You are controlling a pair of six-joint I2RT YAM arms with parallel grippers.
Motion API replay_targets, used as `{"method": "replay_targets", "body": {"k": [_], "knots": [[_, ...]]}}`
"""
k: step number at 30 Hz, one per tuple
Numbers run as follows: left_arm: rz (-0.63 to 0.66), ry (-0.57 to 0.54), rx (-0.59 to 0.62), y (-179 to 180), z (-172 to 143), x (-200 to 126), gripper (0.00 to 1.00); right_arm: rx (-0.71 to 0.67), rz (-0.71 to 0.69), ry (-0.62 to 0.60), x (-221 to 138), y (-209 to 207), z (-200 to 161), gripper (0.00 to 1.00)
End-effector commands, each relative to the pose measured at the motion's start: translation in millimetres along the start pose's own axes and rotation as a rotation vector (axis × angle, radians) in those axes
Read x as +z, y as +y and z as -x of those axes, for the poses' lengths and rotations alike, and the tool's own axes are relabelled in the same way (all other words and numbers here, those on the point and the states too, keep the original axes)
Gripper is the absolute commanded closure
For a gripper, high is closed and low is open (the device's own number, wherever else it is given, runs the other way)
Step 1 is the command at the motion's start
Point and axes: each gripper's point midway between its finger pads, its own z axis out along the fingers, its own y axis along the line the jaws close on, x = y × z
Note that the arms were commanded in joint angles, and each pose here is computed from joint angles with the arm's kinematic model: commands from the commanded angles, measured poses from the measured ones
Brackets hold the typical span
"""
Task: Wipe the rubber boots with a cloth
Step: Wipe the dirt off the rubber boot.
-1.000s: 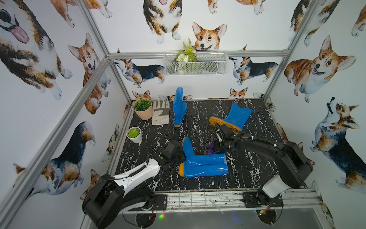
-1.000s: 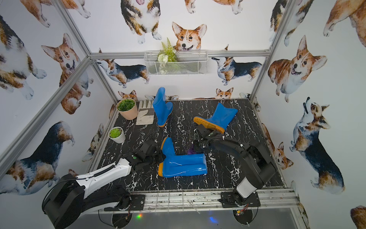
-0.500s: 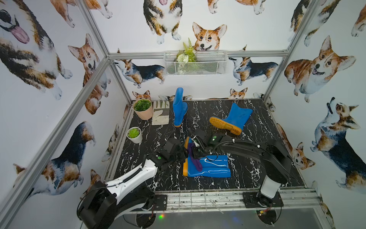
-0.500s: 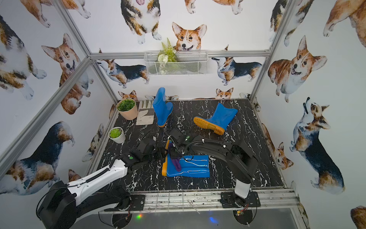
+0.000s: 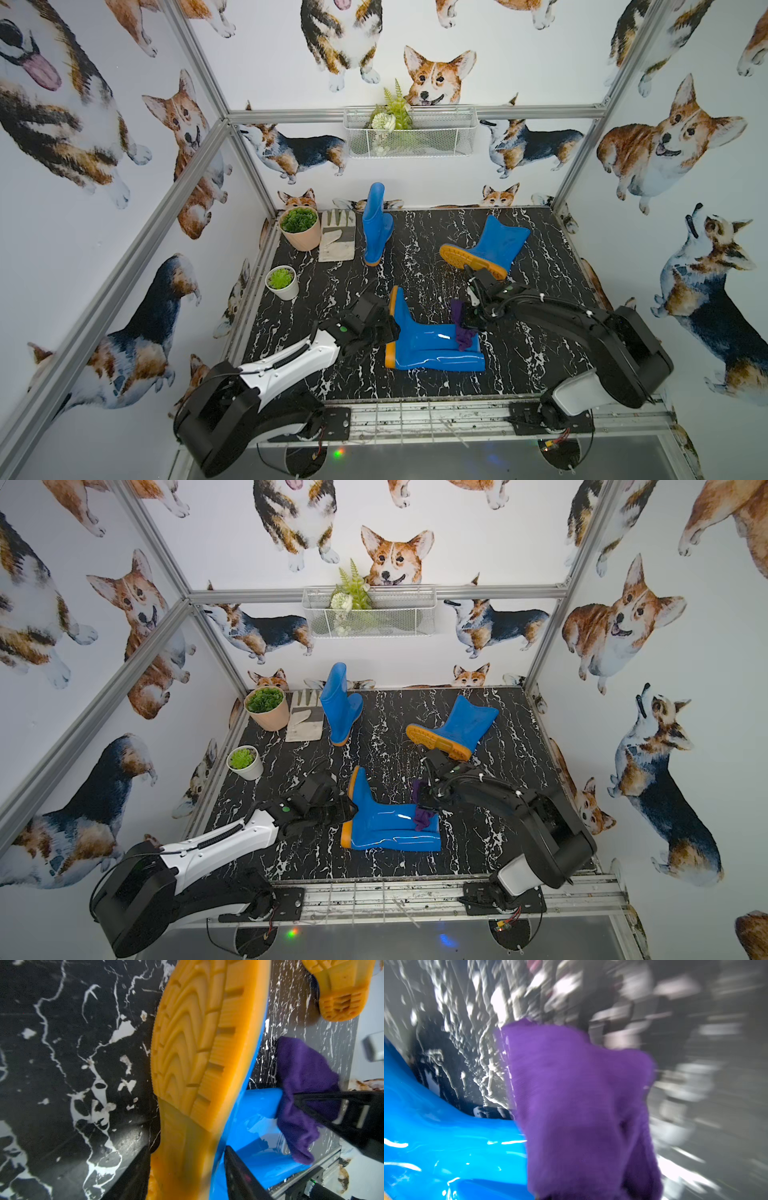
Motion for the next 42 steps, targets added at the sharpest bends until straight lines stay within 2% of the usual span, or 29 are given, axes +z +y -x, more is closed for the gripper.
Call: {"method": "replay_targets", "body": {"k": [1, 5, 8, 10, 13, 17, 22, 25, 28, 32, 37, 39, 40, 42], "knots": [[-0.025, 0.013, 0.031, -11.5, -0.6, 5.2, 0.42, -0.010, -0.006, -0.053, -25.3, 0.6, 5.1, 1.00], [-0.001, 0.032, 0.019, -9.3, -1.9, 14.0, 0.43, -0.123, 0.100, -0.106, -38.0, 69.5, 8.7, 1.00], [0.014, 0.028, -0.001, -6.4, -1.9, 16.4, 0.43, -0.231, 0.206, -0.044, -18.0, 138.1, -10.4, 1.00], [0.023, 0.011, -0.015, -3.7, 0.4, 15.9, 0.43, -0.282, 0.213, 0.027, 6.9, 164.6, -25.9, 1.00], [0.024, -0.009, -0.030, -3.6, 3.3, 12.9, 0.43, -0.288, 0.144, 0.109, 43.4, 159.5, -35.5, 1.00], [0.025, -0.015, -0.049, 1.8, 0.8, 14.1, 0.45, -0.144, 0.093, 0.165, 63.7, 97.9, -32.0, 1.00], [0.001, -0.001, -0.059, 0.5, -2.9, 21.3, 0.45, 0.009, -0.008, 0.105, 30.2, 1.2, -12.8, 1.00], [-0.005, 0.016, -0.060, -1.5, -4.4, 26.3, 0.46, 0.062, 0.005, 0.017, -3.8, -19.9, 5.5, 1.00], [-0.015, 0.030, -0.056, -7.2, -3.3, 30.2, 0.53, 0.056, 0.048, -0.078, -35.8, -7.1, 23.5, 1.00], [-0.010, 0.028, -0.083, -10.8, 0.3, 31.2, 0.72, 0.007, 0.141, -0.142, -54.5, 38.1, 31.8, 1.00], [0.018, -0.024, -0.129, -9.4, 11.0, 24.3, 0.78, -0.193, 0.198, -0.102, -50.0, 120.9, 11.9, 1.00], [0.012, -0.052, -0.151, -9.9, 15.4, 22.2, 0.78, -0.258, 0.211, -0.081, -39.7, 146.8, 2.6, 1.00], [0.010, -0.060, -0.160, -9.5, 16.5, 21.8, 0.74, -0.277, 0.217, -0.059, -31.1, 156.8, -3.0, 1.00], [0.004, -0.070, -0.164, -10.4, 18.1, 20.5, 0.59, -0.297, 0.235, -0.022, -13.8, 170.1, -11.2, 1.00]]}}
